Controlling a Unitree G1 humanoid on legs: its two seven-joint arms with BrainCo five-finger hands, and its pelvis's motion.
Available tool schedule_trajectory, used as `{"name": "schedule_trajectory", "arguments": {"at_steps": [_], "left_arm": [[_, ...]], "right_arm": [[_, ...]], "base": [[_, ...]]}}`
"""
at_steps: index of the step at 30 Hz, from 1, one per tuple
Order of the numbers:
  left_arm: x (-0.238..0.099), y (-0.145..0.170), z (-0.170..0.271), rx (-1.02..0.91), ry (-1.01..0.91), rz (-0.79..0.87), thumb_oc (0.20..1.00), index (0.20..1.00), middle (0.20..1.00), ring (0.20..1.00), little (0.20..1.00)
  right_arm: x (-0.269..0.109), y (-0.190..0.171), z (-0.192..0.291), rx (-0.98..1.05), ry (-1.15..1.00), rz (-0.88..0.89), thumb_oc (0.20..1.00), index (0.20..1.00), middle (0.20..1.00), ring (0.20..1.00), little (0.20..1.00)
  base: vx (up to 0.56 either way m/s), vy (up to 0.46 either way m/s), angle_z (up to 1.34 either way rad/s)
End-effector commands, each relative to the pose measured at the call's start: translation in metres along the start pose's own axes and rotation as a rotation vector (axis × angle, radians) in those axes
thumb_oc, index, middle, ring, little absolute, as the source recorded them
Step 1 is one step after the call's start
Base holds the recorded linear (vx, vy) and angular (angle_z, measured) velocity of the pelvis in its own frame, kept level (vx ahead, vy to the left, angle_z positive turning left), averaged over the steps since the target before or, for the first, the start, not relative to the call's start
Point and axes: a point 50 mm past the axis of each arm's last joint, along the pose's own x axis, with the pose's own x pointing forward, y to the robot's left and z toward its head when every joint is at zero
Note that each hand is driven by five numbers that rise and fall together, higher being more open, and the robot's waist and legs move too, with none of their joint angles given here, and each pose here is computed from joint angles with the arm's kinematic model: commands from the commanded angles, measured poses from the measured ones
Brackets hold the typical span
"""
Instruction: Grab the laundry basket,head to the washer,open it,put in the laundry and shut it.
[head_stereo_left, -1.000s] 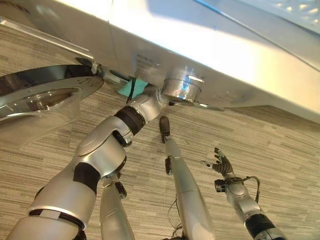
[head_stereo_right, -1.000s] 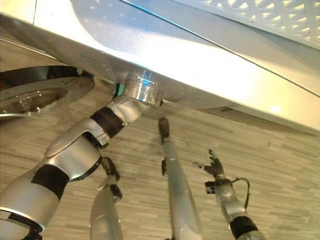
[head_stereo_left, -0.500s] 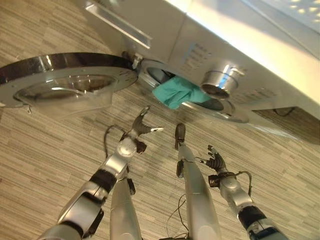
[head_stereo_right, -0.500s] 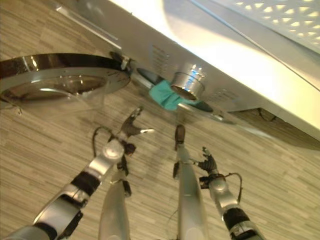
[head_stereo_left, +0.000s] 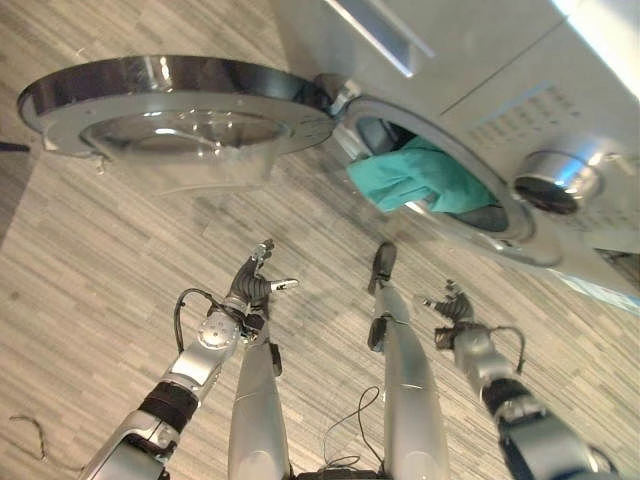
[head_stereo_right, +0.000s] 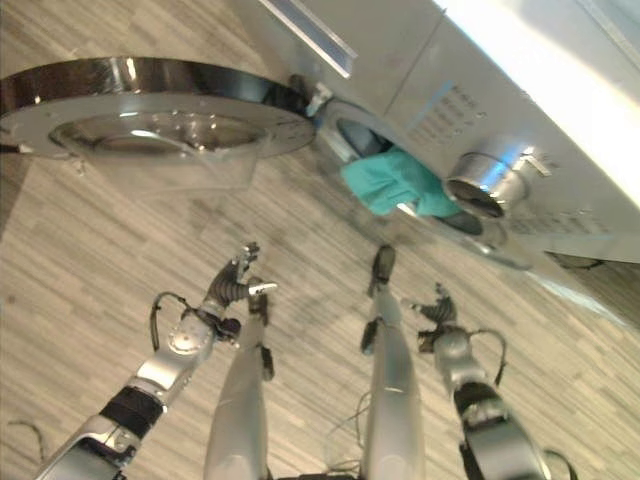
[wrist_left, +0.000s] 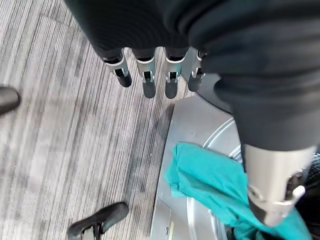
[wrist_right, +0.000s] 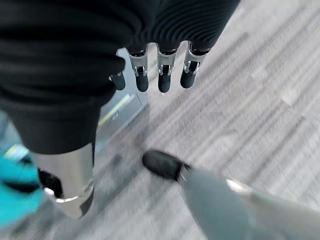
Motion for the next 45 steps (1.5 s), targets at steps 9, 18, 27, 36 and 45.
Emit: {"name": "schedule_trajectory", "arguments": {"at_steps": [9, 18, 27, 36, 45], "left_arm": [[-0.016, -0.019, 0.016, -0.167, -0.099, -0.157, 1.000, 1.000, 1.000, 1.000, 1.000], [-0.016, -0.035, 0.017, -0.226, -0.101, -0.193, 1.000, 1.000, 1.000, 1.000, 1.000], [-0.020, -0.038, 0.031, -0.273, -0.165, -0.209, 1.000, 1.000, 1.000, 1.000, 1.000], [-0.018, -0.033, 0.039, -0.293, -0.199, -0.198, 1.000, 1.000, 1.000, 1.000, 1.000], [-0.017, -0.036, 0.048, -0.304, -0.236, -0.232, 1.000, 1.000, 1.000, 1.000, 1.000]], "right_arm": [[0.011, -0.058, 0.023, 0.240, 0.055, -0.149, 1.000, 1.000, 1.000, 1.000, 1.000], [0.013, -0.062, 0.065, 0.488, -0.033, -0.193, 1.000, 1.000, 1.000, 1.000, 1.000], [0.000, -0.141, 0.129, 0.656, -0.235, -0.396, 1.000, 1.000, 1.000, 1.000, 1.000], [-0.007, -0.156, 0.152, 0.661, -0.296, -0.404, 0.442, 0.442, 0.442, 0.442, 0.442], [-0.009, -0.126, 0.186, 0.778, -0.413, -0.268, 0.200, 0.200, 0.200, 0.200, 0.200]], "base": [[0.00, 0.029, 0.18], [0.01, 0.028, 0.08], [0.00, -0.013, 0.13], [-0.01, -0.046, 0.11], [0.00, -0.054, -0.01]]}}
